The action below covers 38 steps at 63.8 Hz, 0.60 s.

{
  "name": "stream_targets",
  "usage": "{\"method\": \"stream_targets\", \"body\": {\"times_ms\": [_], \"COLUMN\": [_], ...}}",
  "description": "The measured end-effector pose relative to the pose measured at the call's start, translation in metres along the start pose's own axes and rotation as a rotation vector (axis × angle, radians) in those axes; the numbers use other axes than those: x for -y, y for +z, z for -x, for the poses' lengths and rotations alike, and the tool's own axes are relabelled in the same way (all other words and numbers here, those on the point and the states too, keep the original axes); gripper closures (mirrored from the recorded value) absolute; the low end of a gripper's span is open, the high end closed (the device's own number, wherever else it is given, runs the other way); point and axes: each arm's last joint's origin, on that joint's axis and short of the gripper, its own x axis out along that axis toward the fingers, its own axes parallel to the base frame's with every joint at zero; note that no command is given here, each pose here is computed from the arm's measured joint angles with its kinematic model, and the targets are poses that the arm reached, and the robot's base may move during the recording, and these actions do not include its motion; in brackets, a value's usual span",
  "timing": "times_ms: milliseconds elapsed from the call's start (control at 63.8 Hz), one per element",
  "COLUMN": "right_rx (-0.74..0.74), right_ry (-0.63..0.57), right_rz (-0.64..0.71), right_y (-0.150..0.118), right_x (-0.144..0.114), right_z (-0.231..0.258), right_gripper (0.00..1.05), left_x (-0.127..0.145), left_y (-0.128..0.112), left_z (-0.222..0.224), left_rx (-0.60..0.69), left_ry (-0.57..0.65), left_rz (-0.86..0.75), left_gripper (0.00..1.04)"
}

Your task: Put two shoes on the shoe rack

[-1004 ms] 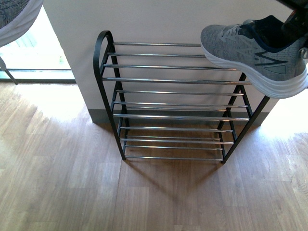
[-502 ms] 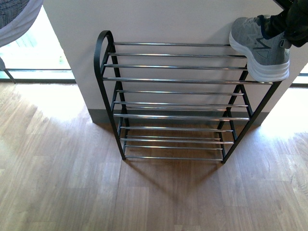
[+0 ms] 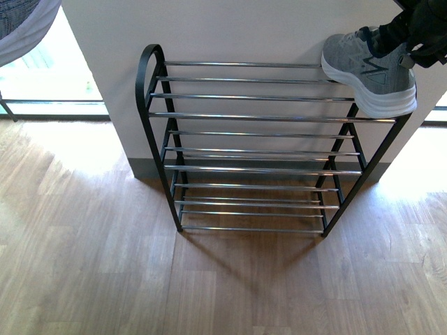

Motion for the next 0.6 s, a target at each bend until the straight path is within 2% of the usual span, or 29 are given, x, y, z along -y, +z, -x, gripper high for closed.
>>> {"method": "stream_targets", "body": {"times_ms": [220,392,533,596], "right_rx": [0.008,0.019,-0.025,-0.059], "right_ry": [0.095,0.278,0.606,0.69], "right_rz": [0.021,0.091,0.209,0.264], "right_y": [-0.003,0.009,0.019,0.019], "right_x": [-0.001,0.002,0.032,0.05], "right_z": [0.016,0.059,0.136,0.16], "right_gripper": [0.37,0.08,0.09,0.09], "left_x": [0.0,0.0,0.0,0.0], "left_y": [0.0,0.0,0.0,0.0], "left_z": [0.0,0.0,0.0,0.0], "left_rx": [0.0,0.0,0.0,0.0], "left_ry": [-0.001,0.0,0.0,-0.001], "left_rz": [0.0,0.0,0.0,0.0], "left_gripper": [1.03,1.03,1.03,1.03]}}
